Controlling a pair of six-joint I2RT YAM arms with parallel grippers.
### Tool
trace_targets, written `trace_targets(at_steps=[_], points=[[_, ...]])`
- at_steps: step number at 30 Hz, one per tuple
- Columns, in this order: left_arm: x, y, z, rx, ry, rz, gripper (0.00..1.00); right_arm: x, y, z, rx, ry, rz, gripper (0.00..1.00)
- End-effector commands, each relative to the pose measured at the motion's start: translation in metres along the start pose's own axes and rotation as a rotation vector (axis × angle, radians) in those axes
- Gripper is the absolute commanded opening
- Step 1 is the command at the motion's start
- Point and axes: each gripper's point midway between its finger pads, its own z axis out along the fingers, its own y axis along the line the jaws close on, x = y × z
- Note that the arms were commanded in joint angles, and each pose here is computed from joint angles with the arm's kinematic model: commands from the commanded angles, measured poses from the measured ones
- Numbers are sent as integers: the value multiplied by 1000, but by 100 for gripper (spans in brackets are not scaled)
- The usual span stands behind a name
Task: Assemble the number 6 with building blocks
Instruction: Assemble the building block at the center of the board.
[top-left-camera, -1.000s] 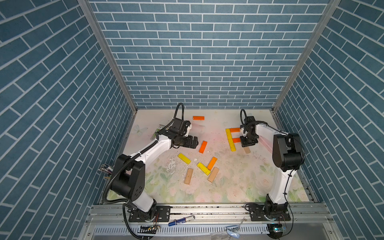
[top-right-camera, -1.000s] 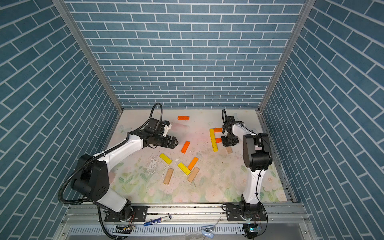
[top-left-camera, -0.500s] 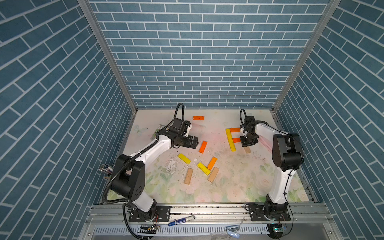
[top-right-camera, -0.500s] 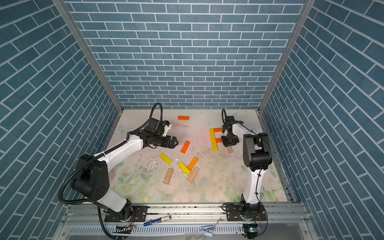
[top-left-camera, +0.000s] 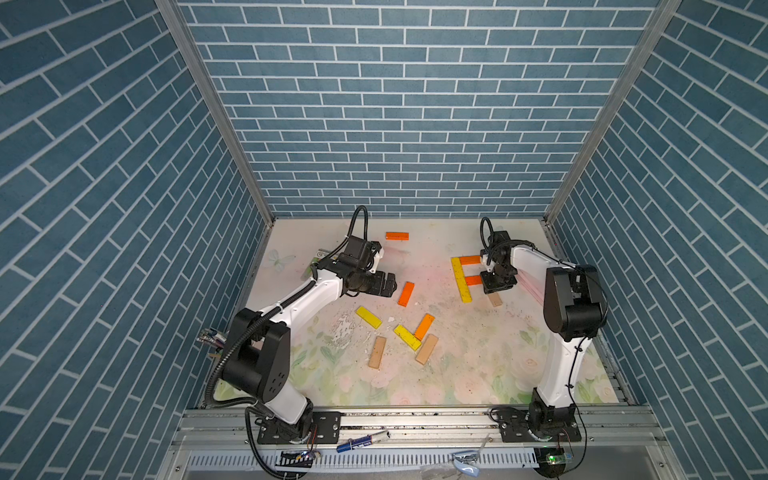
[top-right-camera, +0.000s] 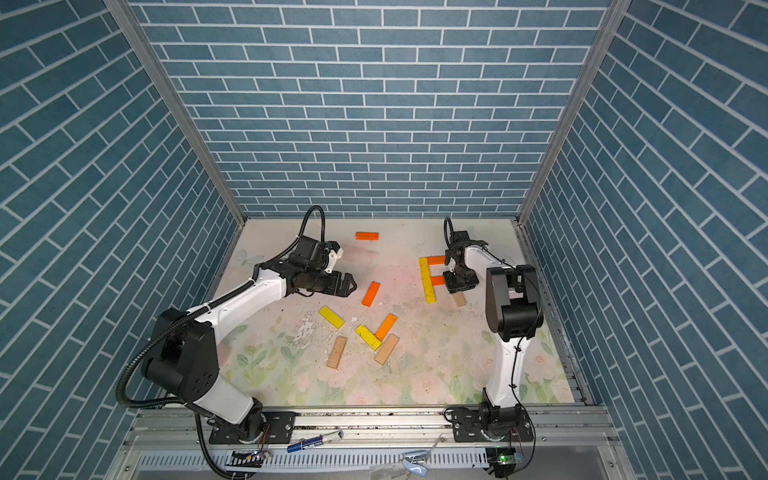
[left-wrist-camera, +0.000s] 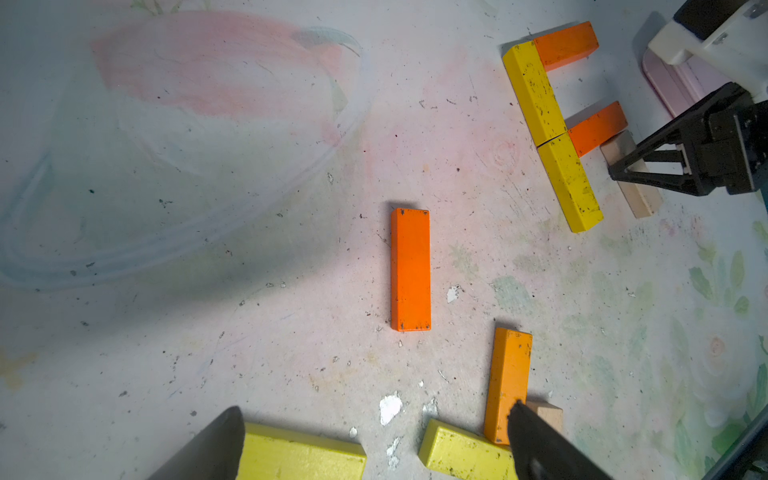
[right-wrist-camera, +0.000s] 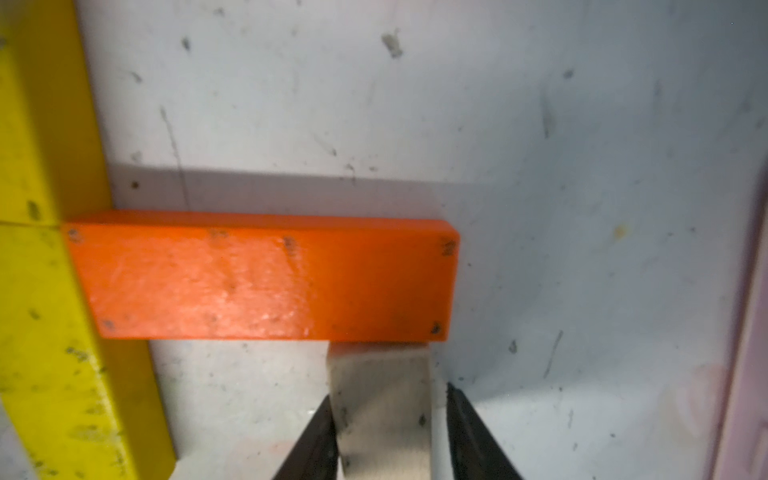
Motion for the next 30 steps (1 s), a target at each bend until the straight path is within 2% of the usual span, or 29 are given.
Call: trace_targets(at_steps=[1, 8, 13, 15, 18, 21, 24, 30], points=[[-7, -3, -5, -6, -12, 20, 99, -6, -10, -14, 31, -4, -21, 51], [-10, -3, -14, -17, -38, 30, 99, -32, -15, -87, 54, -160, 26, 54], [-12, -3, -20, -26, -52, 30, 99, -27, 9, -118, 36, -249, 71, 54], [-13, -2, -23, -32, -59, 31, 99, -18, 21, -121, 54, -257, 80, 54], [-16, -3, -27, -37, -75, 32, 99, -4, 48, -121, -34, -267, 125, 53], [-16, -2, -30, -44, -82, 34, 99, 10, 59, -117, -32, -271, 153, 52], [-16, -2, -31, -49, -85, 33, 99, 22, 42, -108, 45, -264, 221, 51], [-15, 0, -33, -53, -89, 36, 99, 27, -4, -87, 47, -234, 383, 46]])
